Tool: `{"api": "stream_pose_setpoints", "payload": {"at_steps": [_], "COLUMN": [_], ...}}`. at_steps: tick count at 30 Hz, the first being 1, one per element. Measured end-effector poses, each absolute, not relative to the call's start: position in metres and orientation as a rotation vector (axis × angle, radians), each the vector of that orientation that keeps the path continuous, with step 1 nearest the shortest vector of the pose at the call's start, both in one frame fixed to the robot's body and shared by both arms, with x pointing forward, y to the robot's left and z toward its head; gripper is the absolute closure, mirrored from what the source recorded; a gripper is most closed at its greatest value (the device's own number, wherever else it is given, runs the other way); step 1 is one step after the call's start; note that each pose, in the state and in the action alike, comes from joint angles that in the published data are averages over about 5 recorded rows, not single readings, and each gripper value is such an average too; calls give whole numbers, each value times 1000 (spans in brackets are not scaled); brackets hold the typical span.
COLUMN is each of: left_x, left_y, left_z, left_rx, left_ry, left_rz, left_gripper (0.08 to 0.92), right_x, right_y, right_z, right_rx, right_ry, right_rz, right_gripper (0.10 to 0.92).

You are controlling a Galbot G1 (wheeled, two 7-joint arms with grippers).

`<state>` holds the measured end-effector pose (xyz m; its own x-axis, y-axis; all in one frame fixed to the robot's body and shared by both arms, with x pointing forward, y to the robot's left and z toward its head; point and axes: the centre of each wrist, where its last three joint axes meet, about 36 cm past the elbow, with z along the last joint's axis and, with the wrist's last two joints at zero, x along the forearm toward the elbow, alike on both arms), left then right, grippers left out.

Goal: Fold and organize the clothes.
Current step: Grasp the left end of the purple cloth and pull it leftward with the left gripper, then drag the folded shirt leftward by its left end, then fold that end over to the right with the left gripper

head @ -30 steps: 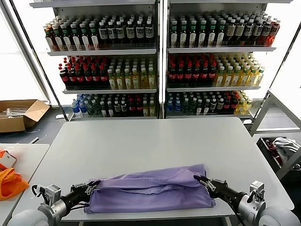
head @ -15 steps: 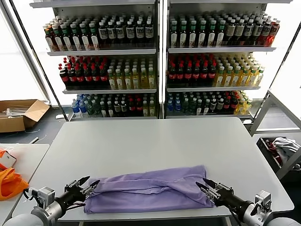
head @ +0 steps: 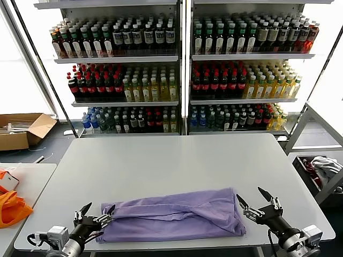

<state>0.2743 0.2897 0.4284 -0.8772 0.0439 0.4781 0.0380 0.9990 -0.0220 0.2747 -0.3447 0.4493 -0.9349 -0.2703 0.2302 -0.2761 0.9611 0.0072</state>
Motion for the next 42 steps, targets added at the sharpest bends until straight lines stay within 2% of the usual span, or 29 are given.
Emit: {"api": "stream_pose_setpoints", "payload": {"at_steps": [5,8,21,31,37,42], "left_x": [268,264,258,262,272,291], "left_y": [269,259,234,233,247,286], "left_z": [409,400,380,378,385,393], "left_rx": [49,92,167,182,200,258], "left_ry": [-2631,-2618,-2606,-2618,-2645,-2682], "left_rz": [41,52,123,141,132,92], "left_gripper": [177,217,587,866,893,893], "right_x": [273,273,273,274,274,274], "right_y": [-346,-347,-349,-352,-352,-353], "right_z": [446,445,446,453,459,465], "right_rx": [367,347,300,288,285,288], "right_ry": [-2922,-2939,-2987,-3010,-3022,-3029], "right_rz": [71,79,35,-5,-18,-23], "right_gripper": [199,199,200,200,200,200]}}
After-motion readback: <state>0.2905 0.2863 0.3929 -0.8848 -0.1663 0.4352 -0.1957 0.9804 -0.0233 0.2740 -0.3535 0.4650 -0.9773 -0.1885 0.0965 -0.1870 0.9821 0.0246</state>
